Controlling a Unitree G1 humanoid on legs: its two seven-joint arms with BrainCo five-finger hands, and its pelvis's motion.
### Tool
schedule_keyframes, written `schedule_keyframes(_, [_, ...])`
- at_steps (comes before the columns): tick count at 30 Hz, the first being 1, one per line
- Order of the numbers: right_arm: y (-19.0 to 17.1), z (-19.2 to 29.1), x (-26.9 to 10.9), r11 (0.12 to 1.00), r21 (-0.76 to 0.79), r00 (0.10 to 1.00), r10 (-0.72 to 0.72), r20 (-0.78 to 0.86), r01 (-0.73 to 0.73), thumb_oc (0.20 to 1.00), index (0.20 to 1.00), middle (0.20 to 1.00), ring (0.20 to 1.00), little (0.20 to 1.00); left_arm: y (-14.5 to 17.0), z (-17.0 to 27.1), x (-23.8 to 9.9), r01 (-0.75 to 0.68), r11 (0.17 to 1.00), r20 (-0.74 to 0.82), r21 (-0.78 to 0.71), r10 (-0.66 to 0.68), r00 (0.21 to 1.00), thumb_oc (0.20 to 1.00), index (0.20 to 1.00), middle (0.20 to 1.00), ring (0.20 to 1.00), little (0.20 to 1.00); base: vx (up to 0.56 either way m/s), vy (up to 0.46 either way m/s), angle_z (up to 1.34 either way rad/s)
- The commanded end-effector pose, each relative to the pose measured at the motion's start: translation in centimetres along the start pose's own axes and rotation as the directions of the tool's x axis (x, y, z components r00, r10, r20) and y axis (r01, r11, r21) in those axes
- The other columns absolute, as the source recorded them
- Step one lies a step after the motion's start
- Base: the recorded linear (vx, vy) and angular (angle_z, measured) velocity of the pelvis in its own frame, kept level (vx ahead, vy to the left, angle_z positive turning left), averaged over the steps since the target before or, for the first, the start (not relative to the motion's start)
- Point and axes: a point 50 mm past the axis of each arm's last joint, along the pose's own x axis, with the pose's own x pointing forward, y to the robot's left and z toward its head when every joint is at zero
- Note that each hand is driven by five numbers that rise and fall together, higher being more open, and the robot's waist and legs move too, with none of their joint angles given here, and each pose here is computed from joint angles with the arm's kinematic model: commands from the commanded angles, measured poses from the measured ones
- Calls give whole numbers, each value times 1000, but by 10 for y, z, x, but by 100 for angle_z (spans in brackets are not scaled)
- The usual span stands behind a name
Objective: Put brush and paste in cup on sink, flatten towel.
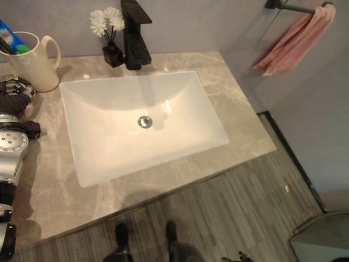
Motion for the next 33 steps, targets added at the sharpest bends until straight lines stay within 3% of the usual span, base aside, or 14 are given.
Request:
schedule_keyframes(1, [-5, 15, 2, 1000, 5, 998, -6, 60, 6, 1000, 1000, 1000, 1000, 1000, 2, 0, 8, -36, 998, -9, 48, 37, 999, 200, 200, 200, 200, 200, 0, 0, 0])
schedule_keyframes(33, [0, 24, 2, 1000, -29, 993, 14, 114, -11, 1000, 1000, 1000, 1000, 1000, 7, 46, 62, -111, 982, -9, 152, 114, 993, 200, 200, 200, 200, 200, -3, -2, -1])
